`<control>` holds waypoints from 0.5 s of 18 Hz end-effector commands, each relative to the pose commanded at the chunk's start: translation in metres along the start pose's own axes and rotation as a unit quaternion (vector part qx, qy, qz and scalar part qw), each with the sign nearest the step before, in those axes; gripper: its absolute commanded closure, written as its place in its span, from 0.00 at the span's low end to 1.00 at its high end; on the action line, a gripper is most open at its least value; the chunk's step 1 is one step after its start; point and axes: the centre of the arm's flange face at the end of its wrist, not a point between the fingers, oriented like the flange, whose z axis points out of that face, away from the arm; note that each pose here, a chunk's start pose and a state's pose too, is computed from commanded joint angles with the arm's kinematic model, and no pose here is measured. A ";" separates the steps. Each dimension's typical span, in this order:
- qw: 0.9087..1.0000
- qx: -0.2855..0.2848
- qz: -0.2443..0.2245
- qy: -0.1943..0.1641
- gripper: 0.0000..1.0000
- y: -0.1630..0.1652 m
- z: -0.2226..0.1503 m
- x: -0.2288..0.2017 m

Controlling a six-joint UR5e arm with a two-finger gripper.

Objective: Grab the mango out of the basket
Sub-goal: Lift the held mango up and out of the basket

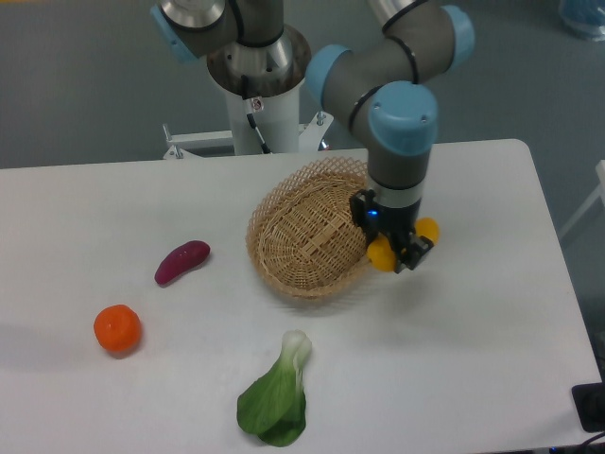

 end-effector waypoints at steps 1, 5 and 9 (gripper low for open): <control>1.000 0.000 -0.005 -0.004 0.63 0.000 -0.002 -0.005; 1.000 -0.001 -0.020 -0.005 0.63 0.004 -0.001 -0.031; 1.000 -0.006 -0.022 0.001 0.63 0.001 0.004 -0.048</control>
